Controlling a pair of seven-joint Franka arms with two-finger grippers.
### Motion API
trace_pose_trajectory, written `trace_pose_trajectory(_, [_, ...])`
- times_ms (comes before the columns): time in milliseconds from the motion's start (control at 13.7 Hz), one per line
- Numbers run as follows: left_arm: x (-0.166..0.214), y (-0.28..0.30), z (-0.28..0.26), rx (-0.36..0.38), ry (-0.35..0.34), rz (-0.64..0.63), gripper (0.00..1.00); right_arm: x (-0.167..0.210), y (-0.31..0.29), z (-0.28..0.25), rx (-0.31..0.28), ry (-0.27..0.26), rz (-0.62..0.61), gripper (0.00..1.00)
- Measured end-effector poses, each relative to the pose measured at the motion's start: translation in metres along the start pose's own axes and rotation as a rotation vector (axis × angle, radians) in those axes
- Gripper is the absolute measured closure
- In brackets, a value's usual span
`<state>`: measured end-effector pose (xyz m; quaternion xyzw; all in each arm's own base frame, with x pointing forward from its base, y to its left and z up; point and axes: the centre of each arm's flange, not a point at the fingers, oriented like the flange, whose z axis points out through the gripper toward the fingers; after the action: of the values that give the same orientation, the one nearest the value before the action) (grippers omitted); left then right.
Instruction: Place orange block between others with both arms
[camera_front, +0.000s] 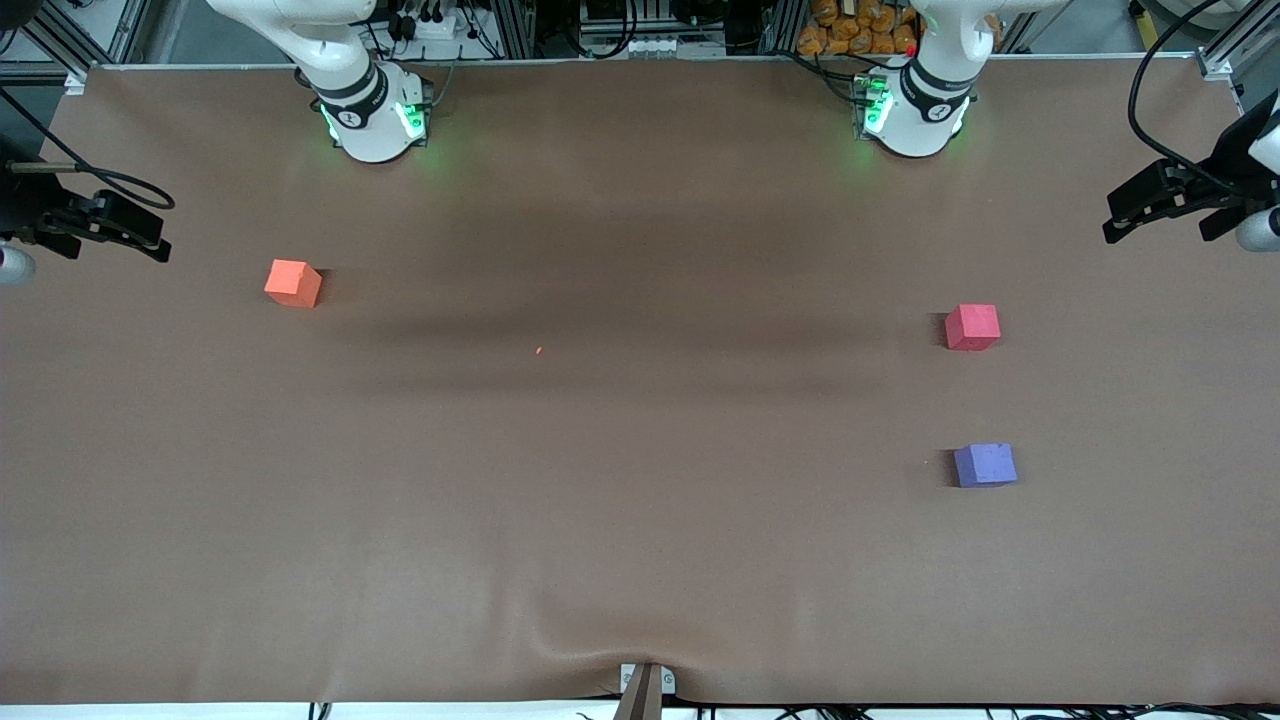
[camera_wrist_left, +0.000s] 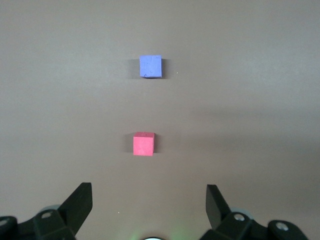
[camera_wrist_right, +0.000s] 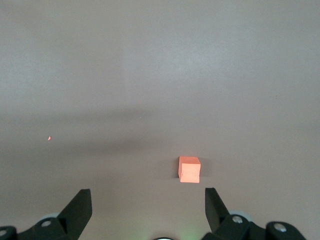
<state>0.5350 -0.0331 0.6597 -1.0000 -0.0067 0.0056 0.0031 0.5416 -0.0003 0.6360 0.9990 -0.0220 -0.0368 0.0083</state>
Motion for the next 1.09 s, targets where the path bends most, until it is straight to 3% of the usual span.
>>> trace_pose_trajectory(584, [-0.001,0.001,-0.004,0.000,0.000,0.002,0.00,-0.002,0.002,0.011,-0.002,-0.045,0.003,0.00])
trace_pose_trajectory(876, [-0.003,0.002,-0.003,0.001,-0.011,0.005,0.00,-0.003,0.017,0.038,-0.001,-0.131,0.030,0.00])
trace_pose_trajectory(1094, [-0.004,0.008,-0.003,0.002,-0.014,0.015,0.00,0.001,0.036,0.110,0.003,-0.267,0.064,0.00])
